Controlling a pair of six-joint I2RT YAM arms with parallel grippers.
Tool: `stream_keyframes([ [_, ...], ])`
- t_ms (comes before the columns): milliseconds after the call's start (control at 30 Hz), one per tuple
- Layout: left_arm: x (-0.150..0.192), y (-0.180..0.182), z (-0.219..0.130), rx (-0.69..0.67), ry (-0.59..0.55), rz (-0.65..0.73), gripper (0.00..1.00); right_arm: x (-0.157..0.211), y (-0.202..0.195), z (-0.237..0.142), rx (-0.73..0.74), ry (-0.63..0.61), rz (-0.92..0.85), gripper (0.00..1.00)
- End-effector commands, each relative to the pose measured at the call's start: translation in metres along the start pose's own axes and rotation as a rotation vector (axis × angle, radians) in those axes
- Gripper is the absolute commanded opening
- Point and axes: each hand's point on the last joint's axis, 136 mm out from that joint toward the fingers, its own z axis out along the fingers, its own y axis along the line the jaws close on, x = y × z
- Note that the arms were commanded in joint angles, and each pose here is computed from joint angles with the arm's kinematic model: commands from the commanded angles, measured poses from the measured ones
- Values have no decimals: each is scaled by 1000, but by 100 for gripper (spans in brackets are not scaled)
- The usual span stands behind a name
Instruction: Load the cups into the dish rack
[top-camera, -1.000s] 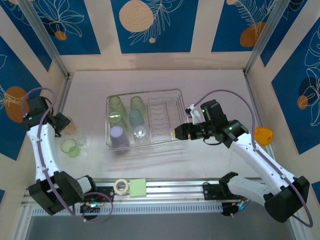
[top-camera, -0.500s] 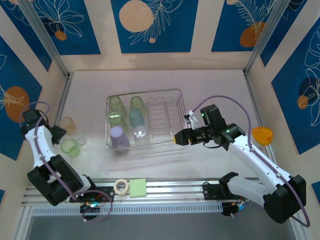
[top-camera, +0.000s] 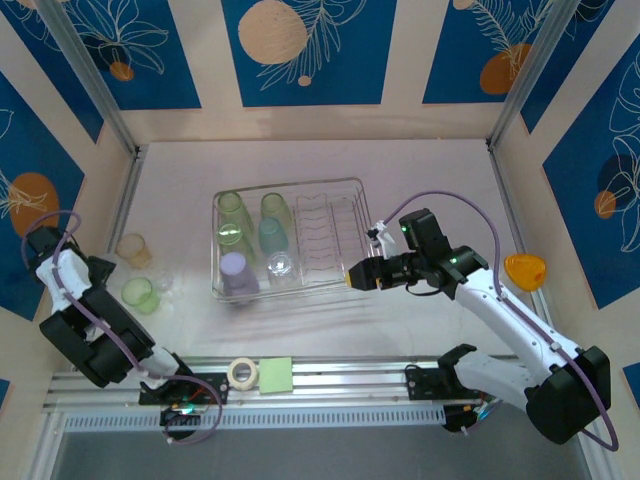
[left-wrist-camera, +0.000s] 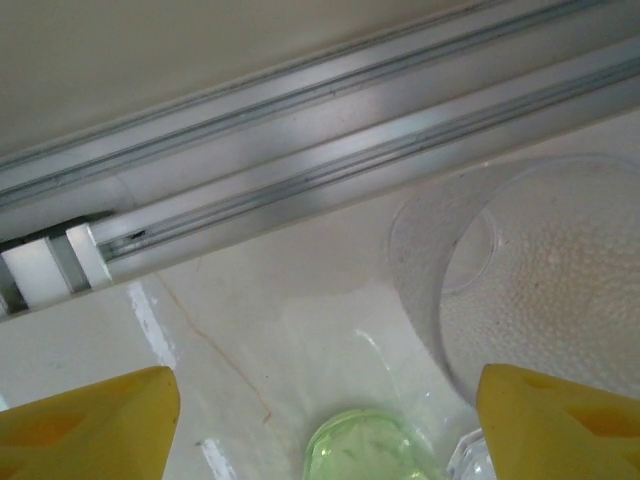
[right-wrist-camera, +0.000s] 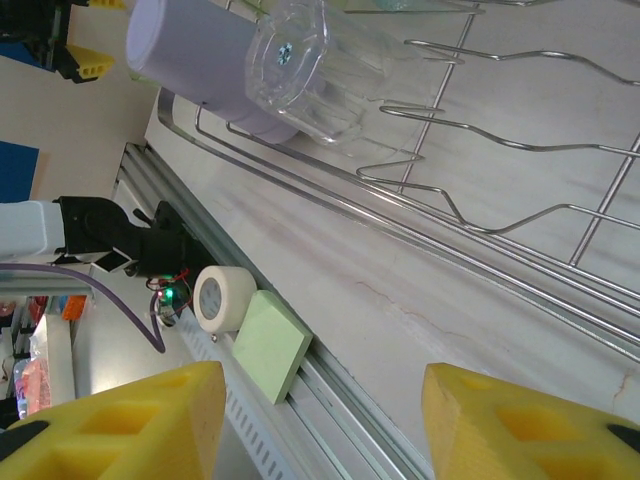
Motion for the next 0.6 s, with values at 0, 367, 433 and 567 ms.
stream_keyframes([
  [0, -13, -12, 1, 67, -46, -29, 77, 6, -3, 1, 20, 30, 0, 55],
  [367, -6, -16, 28, 84, -1, -54, 71, 8, -4, -1, 64, 45, -14, 55],
  [433, -7, -17, 30, 89, -1, -51, 68, 9, -5, -1, 67, 43, -13, 55],
  [567, -7, -17, 32, 87, 0, -54, 64, 12, -6, -1, 74, 47, -8, 55],
])
